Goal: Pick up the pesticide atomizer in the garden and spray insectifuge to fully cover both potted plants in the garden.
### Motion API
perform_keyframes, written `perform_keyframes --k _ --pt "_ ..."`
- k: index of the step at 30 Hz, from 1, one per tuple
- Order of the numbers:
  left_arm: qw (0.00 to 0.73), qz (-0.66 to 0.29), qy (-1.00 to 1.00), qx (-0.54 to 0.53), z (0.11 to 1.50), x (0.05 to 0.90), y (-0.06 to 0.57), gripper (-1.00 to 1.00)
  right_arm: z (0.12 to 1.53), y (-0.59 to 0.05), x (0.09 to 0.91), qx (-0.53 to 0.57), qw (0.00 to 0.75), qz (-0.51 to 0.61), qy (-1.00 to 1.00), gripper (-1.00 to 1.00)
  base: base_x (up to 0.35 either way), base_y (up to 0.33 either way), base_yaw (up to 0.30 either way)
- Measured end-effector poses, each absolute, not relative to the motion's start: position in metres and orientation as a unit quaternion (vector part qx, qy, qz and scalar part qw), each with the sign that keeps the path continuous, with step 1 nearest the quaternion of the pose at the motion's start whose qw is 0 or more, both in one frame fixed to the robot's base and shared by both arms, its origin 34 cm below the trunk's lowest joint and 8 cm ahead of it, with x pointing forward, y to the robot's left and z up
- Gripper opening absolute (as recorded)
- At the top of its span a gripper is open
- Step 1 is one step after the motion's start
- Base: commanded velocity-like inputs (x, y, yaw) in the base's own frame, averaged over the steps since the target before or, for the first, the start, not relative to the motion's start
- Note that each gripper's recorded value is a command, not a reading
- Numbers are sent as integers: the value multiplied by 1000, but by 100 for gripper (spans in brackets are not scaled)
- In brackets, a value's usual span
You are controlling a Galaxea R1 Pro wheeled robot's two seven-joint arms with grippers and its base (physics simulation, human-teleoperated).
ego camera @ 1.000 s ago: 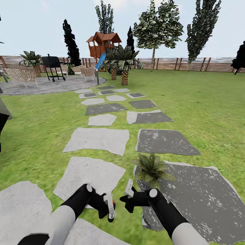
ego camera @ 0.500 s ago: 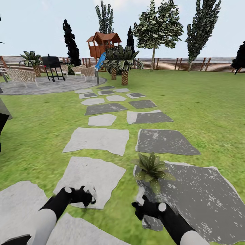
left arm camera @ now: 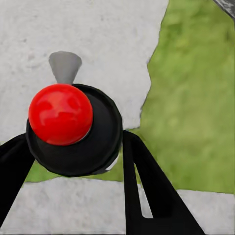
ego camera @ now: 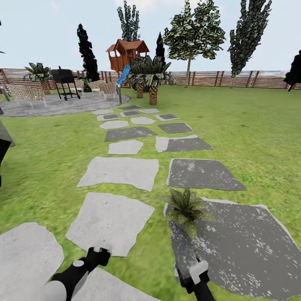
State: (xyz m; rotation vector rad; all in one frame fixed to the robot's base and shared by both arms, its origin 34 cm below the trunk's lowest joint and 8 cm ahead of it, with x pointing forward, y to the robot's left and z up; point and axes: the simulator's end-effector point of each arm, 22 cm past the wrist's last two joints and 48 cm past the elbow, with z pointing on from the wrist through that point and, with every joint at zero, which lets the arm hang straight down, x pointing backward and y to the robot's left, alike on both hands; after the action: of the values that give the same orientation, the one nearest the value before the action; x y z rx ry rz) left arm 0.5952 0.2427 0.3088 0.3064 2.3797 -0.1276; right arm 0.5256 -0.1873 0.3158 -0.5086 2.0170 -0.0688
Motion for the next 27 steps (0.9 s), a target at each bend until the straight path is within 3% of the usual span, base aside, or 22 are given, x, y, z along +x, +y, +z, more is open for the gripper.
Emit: perform_keyframes --k 8,27 --pt "332 30 943 -7 273 536 298 -100 305 -265 504 -56 492 -83 865 100 0 0 0" --pt "302 55 951 -32 252 490 315 -100 298 -259 494 -52 481 -76 872 100 0 0 0"
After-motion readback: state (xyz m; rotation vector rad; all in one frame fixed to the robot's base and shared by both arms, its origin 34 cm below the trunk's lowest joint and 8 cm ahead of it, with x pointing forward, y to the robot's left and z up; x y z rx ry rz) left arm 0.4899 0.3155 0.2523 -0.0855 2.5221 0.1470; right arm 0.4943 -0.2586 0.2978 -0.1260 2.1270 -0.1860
